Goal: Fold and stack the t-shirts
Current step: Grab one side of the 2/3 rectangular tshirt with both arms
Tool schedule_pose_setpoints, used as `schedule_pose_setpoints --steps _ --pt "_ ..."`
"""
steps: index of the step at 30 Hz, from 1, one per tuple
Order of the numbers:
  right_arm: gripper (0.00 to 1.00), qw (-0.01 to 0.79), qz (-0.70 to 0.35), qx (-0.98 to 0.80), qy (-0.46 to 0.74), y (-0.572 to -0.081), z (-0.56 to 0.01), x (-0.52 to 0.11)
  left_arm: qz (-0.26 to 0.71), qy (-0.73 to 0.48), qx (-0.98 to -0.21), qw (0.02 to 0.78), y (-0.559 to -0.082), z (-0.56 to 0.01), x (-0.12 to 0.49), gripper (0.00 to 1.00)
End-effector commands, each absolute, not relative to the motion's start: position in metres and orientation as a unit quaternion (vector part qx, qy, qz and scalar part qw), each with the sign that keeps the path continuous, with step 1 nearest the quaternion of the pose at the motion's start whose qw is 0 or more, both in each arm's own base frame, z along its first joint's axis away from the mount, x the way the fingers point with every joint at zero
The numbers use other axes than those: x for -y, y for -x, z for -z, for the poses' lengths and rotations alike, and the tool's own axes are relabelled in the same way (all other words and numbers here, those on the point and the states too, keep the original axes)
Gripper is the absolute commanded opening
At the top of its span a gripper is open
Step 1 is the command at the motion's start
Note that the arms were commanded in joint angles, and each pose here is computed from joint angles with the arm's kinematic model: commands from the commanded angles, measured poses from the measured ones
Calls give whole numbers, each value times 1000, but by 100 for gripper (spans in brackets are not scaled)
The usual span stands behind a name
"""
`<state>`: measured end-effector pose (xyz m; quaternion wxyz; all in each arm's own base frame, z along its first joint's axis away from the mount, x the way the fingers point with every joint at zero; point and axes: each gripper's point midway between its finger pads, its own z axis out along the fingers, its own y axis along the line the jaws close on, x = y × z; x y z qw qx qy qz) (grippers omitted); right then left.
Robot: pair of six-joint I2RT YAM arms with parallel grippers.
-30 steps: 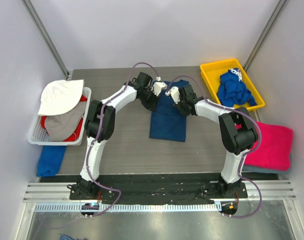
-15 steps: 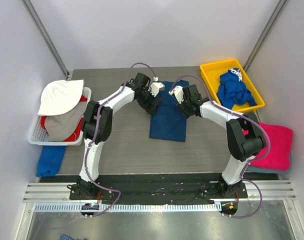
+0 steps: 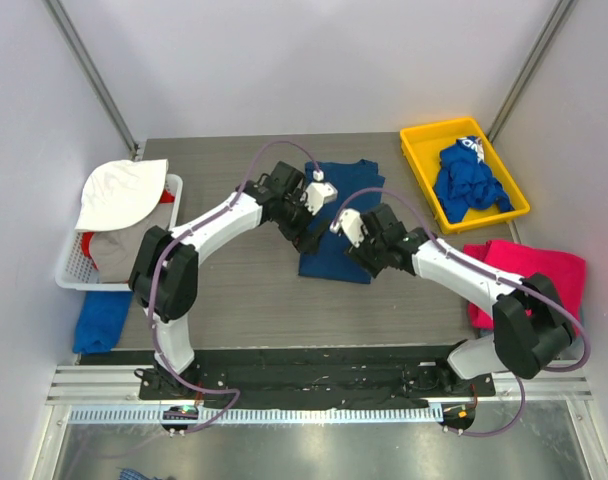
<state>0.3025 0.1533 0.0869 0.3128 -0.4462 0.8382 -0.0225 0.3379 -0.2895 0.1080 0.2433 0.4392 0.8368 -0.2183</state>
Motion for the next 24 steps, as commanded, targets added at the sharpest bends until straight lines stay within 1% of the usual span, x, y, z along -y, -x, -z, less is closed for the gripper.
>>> schedule_pose_setpoints --steps 1,5,13,24 --pt "61 290 24 -830 476 -272 -75 -159 233 -426 -848 212 -322 -92 292 89" --pt "60 276 23 -832 480 -262 -60 -160 239 -417 -856 190 -313 -71 291 88" --pt "57 264 28 -832 487 -263 -44 -159 238 -408 -865 170 -310 -42 291 87" --pt "53 248 22 -832 496 -267 -26 -165 248 -413 -861 161 -299 -36 302 84"
